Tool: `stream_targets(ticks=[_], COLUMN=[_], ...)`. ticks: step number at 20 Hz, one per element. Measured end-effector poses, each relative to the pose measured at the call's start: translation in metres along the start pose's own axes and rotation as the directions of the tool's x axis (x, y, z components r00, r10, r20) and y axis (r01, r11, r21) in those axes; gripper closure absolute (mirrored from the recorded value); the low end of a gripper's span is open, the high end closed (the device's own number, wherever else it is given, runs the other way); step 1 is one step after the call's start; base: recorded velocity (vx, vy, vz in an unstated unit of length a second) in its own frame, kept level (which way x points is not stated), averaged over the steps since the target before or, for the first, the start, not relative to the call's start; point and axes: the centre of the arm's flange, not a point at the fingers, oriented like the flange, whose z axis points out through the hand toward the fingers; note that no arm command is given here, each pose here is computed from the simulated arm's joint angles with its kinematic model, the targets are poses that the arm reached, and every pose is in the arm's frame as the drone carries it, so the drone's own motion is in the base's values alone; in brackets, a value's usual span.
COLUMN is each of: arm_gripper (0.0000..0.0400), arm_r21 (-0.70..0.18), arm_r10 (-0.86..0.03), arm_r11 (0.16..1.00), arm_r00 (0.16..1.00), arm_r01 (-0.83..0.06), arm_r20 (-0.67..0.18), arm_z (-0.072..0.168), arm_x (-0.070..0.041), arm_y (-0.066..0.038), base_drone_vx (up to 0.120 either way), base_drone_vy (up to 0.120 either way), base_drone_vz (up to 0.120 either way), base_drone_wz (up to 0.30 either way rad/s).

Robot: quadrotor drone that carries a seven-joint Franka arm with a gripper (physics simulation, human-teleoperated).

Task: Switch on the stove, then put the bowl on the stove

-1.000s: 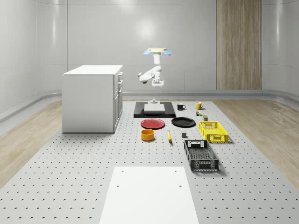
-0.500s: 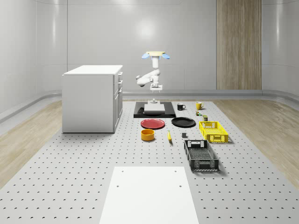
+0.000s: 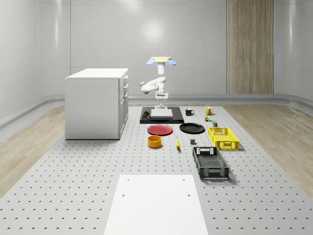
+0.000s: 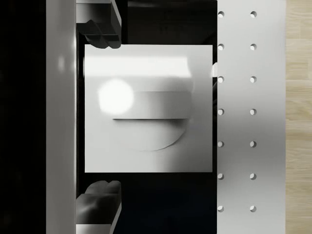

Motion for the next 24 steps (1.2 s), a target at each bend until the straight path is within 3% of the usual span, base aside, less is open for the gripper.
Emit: stream_targets(ticks=[5, 24], arm_gripper=[0.0, 0.0], arm_r21=[0.0, 0.0], arm_r10=[0.0, 0.0], arm_r11=[1.0, 1.0], arm_r00=[1.0, 1.0], arm_r01=[0.0, 0.0], arm_r20=[0.0, 0.0], arm_z=[0.0, 0.035], arm_x=[0.0, 0.011], arm_y=[0.0, -0.01], base_drone_vx=[0.0, 0.0], base_drone_vy=[0.0, 0.0], base_drone_vz=[-0.112, 0.0], base_drone_wz=[0.0, 0.0])
